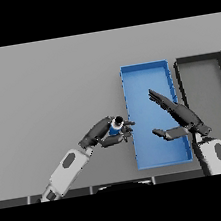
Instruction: Pick up the blue pipe and place it into the blue bin.
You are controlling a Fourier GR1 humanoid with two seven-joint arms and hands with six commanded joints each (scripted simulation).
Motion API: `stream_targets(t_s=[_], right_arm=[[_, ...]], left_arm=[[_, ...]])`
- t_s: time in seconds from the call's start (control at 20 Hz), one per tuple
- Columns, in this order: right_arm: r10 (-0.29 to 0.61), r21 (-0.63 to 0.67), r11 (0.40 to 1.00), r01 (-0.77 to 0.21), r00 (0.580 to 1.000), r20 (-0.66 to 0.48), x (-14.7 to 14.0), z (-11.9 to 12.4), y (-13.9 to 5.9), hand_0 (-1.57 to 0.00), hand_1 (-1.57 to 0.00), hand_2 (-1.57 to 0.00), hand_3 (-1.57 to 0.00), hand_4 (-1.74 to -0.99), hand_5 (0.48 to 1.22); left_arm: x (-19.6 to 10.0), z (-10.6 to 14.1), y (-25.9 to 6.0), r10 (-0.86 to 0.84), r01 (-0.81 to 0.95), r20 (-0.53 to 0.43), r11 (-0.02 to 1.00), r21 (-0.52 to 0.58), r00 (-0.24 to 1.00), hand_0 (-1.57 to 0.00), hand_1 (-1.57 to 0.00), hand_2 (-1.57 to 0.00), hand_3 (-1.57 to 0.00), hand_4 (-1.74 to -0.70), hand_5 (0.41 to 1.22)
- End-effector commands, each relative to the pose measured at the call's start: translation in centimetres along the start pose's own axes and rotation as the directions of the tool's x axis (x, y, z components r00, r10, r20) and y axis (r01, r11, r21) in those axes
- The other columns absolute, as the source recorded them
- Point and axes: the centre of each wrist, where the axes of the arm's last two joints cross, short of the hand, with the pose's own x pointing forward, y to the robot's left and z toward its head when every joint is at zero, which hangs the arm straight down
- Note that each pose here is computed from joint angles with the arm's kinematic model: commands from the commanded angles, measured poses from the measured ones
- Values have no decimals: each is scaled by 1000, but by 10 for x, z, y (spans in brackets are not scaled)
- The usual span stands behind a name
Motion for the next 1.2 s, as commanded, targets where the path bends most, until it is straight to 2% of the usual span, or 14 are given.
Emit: stream_targets(t_s=[0.0, 0.1, 0.25, 0.4, 0.5, 0.6, 0.85, 1.15], right_arm=[[17, 51, 999, -18, 1000, 7, 9, -5, 3, 1, 1, 1, 1, -1286, 520], [21, 133, 991, -25, 999, 32, 26, -18, 2, 1, 1, 1, 1, -1305, 522], [48, 227, 972, -57, 998, 46, 46, -36, 11, 1, 1, 1, 1, -1295, 522], [85, 325, 940, -106, 993, 78, 57, -54, 18, 1, 1, 1, 1, -1303, 532], [98, 366, 923, -123, 991, 88, 60, -66, 20, 1, 1, 1, 1, -1294, 532], [92, 425, 896, -128, 990, 103, 61, -79, 32, 1, 1, 1, 1, -1270, 530], [96, 476, 871, -121, 992, 77, 60, -107, 48, 1, 1, 1, 1, -1226, 520], [93, 535, 837, -114, 993, 66, 60, -134, 57, -14, -36, -68, -11, -1241, 516]], left_arm=[[-1, 2, 2, 1, -1, -6, 1000, 6, 1000, -1571, -1571, -1571, -1439, -1731, 1221], [1, 0, -2, -1, 1, -6, 1000, -7, 1000, -1571, -1571, -1571, -1439, -1732, 1221], [0, -2, 0, -18, 18, -17, 1000, -2, 1000, -1571, -1571, -1571, -1436, -1732, 1221], [2, -6, 1, -5, 5, -6, 1000, -4, 1000, -1571, -1571, -1571, -1437, -1732, 1221], [1, -5, 1, -2, 2, -7, 1000, -6, 1000, -1571, -1571, -1571, -1437, -1732, 1221], [-3, -3, 1, -4, 4, 5, 1000, -14, 1000, -1571, -1571, -1571, -1452, -1729, 1221], [-3, -6, 4, 18, -18, 9, 999, -37, 1000, -1571, -1571, -1571, -1511, -1730, 1221], [-3, -5, 10, 49, -49, -1, 997, -58, 999, -1571, -1571, -1571, -1474, -1720, 1221]])
